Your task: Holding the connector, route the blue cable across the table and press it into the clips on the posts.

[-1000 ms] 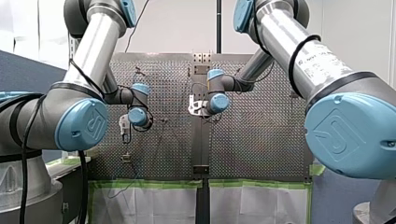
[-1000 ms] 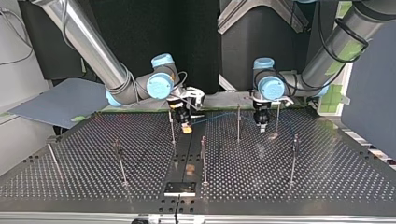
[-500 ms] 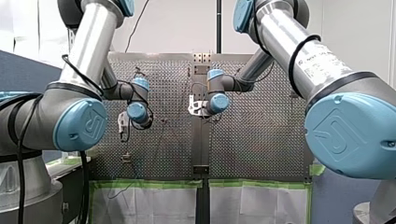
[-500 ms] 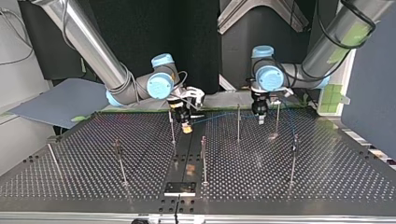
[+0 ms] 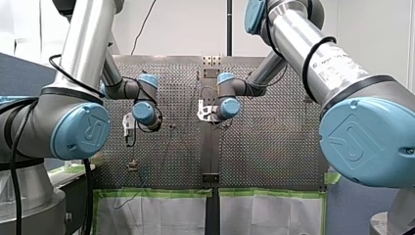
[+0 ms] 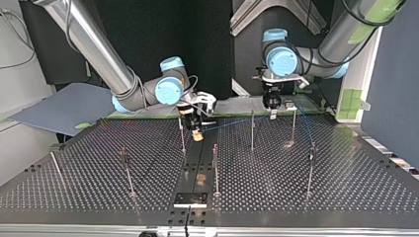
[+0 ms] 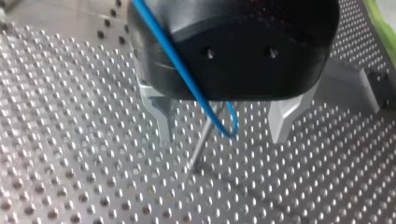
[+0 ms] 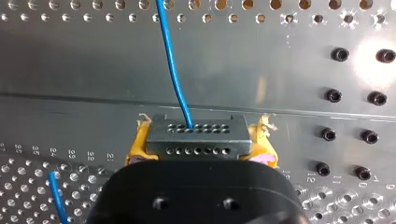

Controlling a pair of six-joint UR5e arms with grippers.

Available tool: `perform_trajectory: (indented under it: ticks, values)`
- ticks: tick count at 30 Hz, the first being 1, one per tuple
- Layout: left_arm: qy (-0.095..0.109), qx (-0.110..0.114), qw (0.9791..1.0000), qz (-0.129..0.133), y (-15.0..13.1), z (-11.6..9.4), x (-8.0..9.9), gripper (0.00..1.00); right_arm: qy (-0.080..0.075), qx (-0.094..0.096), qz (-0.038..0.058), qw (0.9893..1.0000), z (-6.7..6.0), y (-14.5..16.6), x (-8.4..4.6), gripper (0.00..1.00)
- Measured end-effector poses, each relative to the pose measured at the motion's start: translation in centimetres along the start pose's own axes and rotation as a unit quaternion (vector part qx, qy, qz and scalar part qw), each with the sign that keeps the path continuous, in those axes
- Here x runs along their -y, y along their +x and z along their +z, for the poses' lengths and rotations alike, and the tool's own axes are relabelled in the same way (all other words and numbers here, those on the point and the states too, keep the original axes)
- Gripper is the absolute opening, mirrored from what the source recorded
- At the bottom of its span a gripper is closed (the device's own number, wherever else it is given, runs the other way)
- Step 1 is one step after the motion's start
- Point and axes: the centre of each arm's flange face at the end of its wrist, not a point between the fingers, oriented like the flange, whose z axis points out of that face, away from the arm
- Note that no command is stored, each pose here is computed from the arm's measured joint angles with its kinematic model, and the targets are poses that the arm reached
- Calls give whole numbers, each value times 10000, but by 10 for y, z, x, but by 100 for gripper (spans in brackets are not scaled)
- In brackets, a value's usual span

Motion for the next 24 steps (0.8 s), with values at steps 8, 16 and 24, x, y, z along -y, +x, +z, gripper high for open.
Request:
perform_trajectory:
  ticks: [8,16,24]
  values:
    - [250,122,9996,-93,-1,-35,18,100,-64,29,15,10000,2,0,-10,1]
    - [371,294,9983,-342,0,-38,44,100,-110,38,22,9999,3,1,-17,1]
    - [451,214,9982,-344,10,-30,77,100,-135,18,10,9999,4,3,-21,1]
